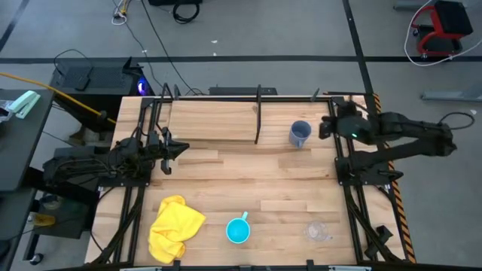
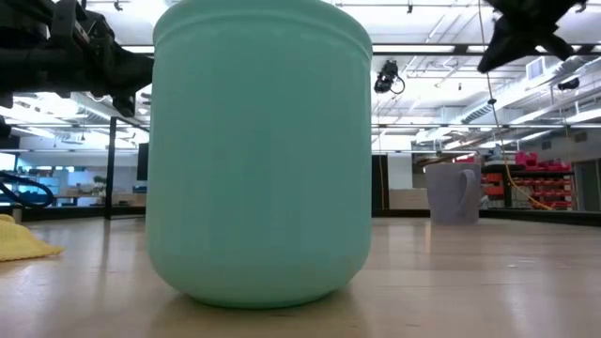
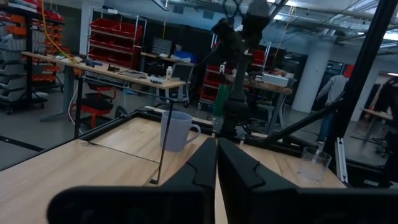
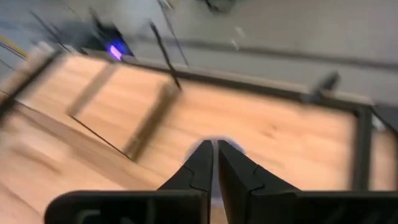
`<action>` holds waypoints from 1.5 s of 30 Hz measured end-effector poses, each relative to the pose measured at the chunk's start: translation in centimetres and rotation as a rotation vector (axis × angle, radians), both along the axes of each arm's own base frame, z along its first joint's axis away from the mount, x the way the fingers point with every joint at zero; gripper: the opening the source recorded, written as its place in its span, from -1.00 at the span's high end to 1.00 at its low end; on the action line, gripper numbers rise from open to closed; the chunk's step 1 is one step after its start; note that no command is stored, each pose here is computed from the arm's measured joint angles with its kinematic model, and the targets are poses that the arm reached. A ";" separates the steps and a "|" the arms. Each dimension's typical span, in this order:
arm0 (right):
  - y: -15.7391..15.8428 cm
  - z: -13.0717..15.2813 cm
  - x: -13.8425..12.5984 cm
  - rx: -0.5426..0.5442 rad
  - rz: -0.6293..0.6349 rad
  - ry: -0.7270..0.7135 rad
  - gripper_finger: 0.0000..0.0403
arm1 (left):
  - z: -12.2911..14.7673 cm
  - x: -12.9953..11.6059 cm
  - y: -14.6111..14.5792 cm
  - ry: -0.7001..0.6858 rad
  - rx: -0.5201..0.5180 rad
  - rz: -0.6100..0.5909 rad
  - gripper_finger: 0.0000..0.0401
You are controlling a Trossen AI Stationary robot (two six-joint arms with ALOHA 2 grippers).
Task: Stack small to large cups/mugs on shelf
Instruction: Put the blue mug on the shelf
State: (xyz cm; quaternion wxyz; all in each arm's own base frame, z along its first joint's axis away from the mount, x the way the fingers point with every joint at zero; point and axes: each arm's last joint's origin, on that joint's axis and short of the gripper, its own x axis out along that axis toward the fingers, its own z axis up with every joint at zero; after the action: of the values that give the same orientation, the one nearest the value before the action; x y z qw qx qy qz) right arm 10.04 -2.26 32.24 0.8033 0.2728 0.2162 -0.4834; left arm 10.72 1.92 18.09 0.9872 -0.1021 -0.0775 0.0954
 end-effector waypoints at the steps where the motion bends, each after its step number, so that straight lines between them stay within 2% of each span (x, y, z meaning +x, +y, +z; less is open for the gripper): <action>1: -0.4 0.1 0.4 0.045 -0.016 0.033 0.86 | 0.0 0.0 0.0 0.000 0.000 0.000 0.89; 8: -4.8 -1.4 3.1 0.349 -0.029 0.183 0.86 | 0.0 0.0 0.0 0.000 0.000 0.000 0.87; 15: -9.1 -4.1 4.5 0.495 -0.053 0.330 0.86 | -0.2 0.0 0.0 0.021 -0.014 -0.002 0.92; 19: -10.8 -5.7 5.9 0.529 -0.002 0.369 0.83 | -0.5 0.1 0.0 0.049 -0.018 -0.002 0.91; 24: -12.0 -7.4 7.3 0.557 0.030 0.426 0.69 | -0.7 0.1 0.0 0.066 -0.021 -0.002 0.87; 33: -12.4 -7.9 7.4 0.545 0.028 0.471 0.46 | -1.1 0.1 0.0 0.106 -0.029 -0.001 0.91; 39: -12.9 -8.1 7.0 0.547 -0.009 0.475 0.43 | -1.1 0.1 0.0 0.107 -0.029 -0.001 0.90; 45: -13.3 -9.6 7.5 0.592 -0.009 0.529 0.43 | -1.2 0.1 0.0 0.114 -0.039 -0.002 0.86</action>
State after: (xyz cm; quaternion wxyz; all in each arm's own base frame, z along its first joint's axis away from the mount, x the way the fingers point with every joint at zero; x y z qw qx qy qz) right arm 17.55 -15.54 22.60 0.6044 0.3595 0.5444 -0.4572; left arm 10.81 1.93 16.92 0.9879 -0.1160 -0.0190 0.1017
